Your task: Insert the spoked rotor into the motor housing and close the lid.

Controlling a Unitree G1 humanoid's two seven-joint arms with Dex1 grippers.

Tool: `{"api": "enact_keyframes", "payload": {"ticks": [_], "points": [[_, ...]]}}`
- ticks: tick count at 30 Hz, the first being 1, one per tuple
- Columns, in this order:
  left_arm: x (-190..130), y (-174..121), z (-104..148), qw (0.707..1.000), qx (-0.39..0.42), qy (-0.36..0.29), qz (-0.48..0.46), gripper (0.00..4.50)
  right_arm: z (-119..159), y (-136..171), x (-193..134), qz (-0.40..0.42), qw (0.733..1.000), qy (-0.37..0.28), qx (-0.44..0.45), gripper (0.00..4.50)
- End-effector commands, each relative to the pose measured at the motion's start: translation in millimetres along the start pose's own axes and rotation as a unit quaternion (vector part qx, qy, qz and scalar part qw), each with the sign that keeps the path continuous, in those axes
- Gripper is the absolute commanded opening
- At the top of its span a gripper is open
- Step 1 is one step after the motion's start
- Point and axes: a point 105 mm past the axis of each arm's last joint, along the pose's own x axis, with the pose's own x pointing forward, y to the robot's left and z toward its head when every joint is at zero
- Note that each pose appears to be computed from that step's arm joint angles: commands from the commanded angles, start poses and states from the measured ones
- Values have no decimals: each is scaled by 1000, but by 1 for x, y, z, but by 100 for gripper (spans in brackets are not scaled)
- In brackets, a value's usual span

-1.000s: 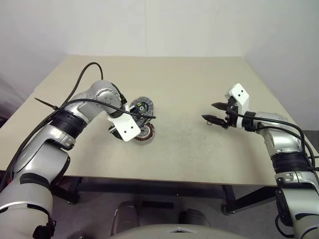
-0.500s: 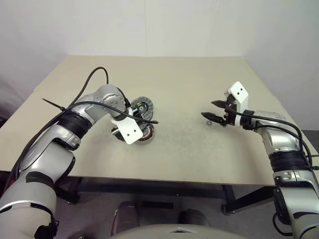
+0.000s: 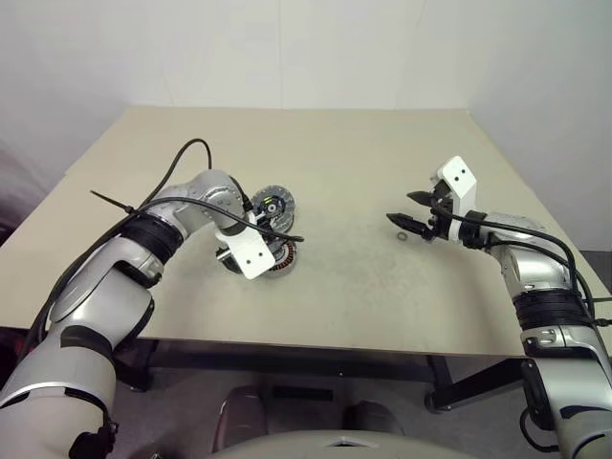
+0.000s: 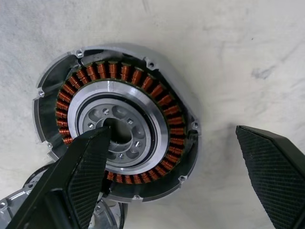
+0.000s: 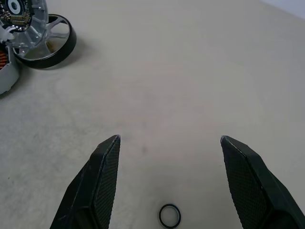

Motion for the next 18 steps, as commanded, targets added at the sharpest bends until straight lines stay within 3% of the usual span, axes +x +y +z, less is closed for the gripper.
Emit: {"api": "enact_keyframes", "payload": {"ticks": [1,18], "points": [[-5,12,0,1000,16,9,10,445,22,-9,-2,-15,999,-35,-17,378],[-3,7,4,1000,20,-5,-20,445,26,-19,-3,-55,997,-51,-16,378]]}}
